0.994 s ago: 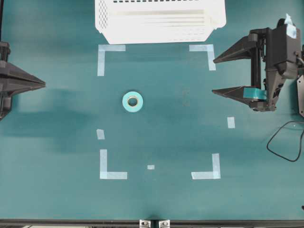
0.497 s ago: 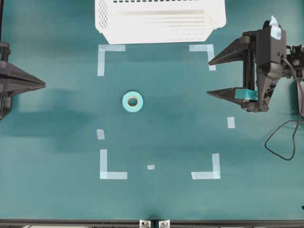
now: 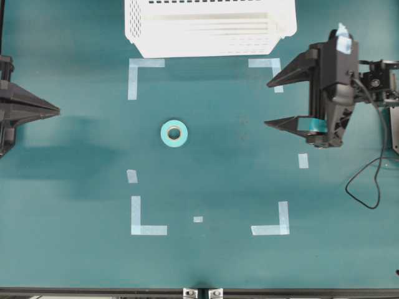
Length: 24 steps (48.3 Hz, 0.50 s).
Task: Put the tape into the white basket.
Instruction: 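Open the right gripper and move it left toward the teal tape roll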
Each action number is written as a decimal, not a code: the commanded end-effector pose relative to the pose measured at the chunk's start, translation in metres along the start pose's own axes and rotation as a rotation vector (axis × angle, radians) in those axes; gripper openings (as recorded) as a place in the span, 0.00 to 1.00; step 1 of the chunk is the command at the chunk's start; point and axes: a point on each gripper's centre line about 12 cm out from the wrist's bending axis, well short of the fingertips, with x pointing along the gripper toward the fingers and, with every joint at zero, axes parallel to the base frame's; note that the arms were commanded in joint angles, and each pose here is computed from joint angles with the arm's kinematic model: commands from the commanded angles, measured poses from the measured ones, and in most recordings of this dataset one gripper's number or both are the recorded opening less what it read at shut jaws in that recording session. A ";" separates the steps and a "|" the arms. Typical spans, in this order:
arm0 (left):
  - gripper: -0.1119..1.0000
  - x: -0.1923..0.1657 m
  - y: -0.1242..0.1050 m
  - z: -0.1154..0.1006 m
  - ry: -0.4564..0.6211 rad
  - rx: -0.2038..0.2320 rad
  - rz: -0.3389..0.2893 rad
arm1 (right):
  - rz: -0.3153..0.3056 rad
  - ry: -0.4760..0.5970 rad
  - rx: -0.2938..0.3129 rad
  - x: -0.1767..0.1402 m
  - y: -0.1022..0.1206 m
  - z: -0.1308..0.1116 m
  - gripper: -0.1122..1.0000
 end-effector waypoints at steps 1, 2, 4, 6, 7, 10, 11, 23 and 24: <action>0.00 0.000 0.000 0.004 -0.011 -0.002 0.003 | 0.002 -0.014 0.002 0.004 0.003 0.013 0.98; 0.00 0.000 0.000 0.004 -0.011 -0.002 0.003 | 0.001 -0.009 0.002 0.005 0.003 0.012 0.98; 0.00 0.001 0.000 0.003 -0.006 -0.002 0.003 | -0.002 0.003 0.002 0.009 0.002 0.012 0.98; 0.00 0.000 0.000 0.003 -0.009 -0.002 0.003 | -0.004 0.012 0.002 0.013 0.002 0.012 0.98; 0.00 0.001 0.000 0.003 -0.008 -0.002 0.003 | -0.005 0.016 0.002 0.015 0.002 0.012 0.98; 0.00 0.001 0.000 0.002 -0.006 -0.002 0.003 | -0.007 0.030 0.002 0.022 0.003 0.012 0.98; 0.00 0.001 0.000 0.002 -0.006 -0.002 0.003 | -0.010 0.037 0.002 0.024 0.002 0.011 0.98; 0.00 0.001 0.000 0.001 -0.005 -0.002 0.003 | -0.020 0.080 -0.003 0.049 0.003 0.011 0.98; 0.00 0.001 0.000 0.001 -0.005 -0.004 0.003 | -0.021 0.082 -0.004 0.050 0.002 0.011 0.98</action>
